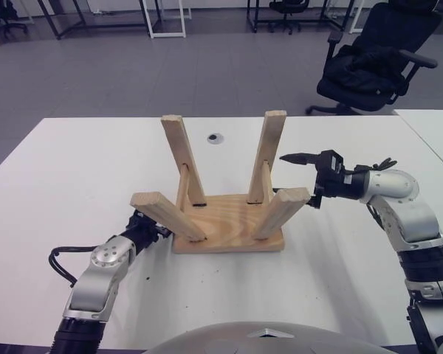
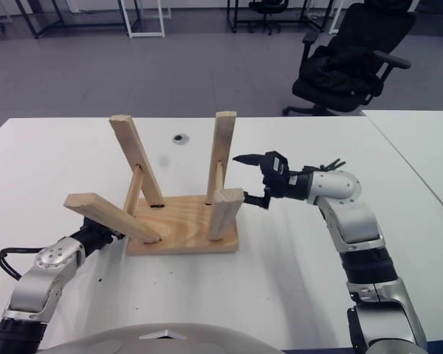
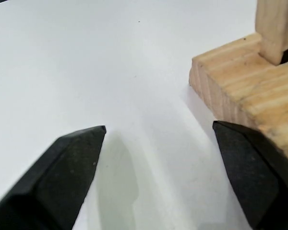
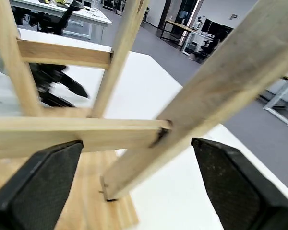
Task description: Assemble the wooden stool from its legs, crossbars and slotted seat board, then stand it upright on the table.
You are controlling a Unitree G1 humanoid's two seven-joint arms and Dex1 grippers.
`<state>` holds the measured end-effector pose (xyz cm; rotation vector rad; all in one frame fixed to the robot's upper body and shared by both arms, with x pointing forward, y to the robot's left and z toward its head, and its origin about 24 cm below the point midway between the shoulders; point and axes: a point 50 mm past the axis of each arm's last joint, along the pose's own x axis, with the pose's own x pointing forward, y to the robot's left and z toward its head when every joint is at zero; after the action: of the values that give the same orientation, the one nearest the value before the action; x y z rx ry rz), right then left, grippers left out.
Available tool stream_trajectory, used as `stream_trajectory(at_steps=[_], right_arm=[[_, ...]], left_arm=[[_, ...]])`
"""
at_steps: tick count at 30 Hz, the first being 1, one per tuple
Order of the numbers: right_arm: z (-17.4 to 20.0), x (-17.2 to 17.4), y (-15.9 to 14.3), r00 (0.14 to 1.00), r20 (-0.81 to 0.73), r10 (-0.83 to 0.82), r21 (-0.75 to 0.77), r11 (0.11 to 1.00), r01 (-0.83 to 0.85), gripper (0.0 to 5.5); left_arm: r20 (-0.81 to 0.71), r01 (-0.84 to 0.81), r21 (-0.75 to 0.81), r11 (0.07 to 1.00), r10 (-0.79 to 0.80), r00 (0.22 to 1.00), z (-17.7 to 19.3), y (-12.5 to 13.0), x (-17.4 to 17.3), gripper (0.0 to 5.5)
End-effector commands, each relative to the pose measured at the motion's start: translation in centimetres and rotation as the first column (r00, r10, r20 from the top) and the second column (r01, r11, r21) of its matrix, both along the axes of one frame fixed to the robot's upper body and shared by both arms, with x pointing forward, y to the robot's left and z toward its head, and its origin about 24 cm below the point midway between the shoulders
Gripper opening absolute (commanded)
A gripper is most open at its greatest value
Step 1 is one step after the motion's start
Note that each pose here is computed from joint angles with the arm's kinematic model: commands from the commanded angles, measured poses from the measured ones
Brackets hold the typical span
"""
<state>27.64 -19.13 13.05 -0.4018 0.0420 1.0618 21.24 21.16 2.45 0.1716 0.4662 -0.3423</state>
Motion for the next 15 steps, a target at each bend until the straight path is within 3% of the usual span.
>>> stream_trajectory(at_steps=[1, 5, 10, 13, 15], right_arm=[[-2.3, -0.5, -3.4, 0.975, 0.012, -0.223, -0.103, 0.969, 0.223, 4.23], [-5.6, -2.3, -3.5, 0.952, -0.067, -0.300, -0.108, 0.950, 0.292, 4.23], [-10.0, -6.7, -2.9, 0.950, -0.132, -0.283, -0.317, 0.920, 0.230, 4.23], [-10.4, -7.6, -2.7, 0.927, -0.113, -0.358, -0.329, 0.894, 0.305, 4.23], [-10.1, -7.3, -3.1, 0.915, -0.081, -0.396, -0.328, 0.877, 0.351, 4.23]], left_arm=[[-0.059, -0.011, 0.078, 0.997, 0.015, 0.998, -0.4, 2.3, -1.8, 4.09], [-0.082, 0.038, 0.097, 0.995, -0.030, 0.996, -0.4, 3.1, -3.7, 4.09], [-0.203, 0.179, 0.080, 0.980, -0.160, 0.966, -1.9, 1.7, -6.3, 4.09], [-0.226, 0.203, 0.096, 0.975, -0.177, 0.958, -2.5, 0.8, -6.7, 4.09], [-0.201, 0.172, 0.149, 0.974, -0.140, 0.970, -2.4, 1.6, -6.2, 4.09]])
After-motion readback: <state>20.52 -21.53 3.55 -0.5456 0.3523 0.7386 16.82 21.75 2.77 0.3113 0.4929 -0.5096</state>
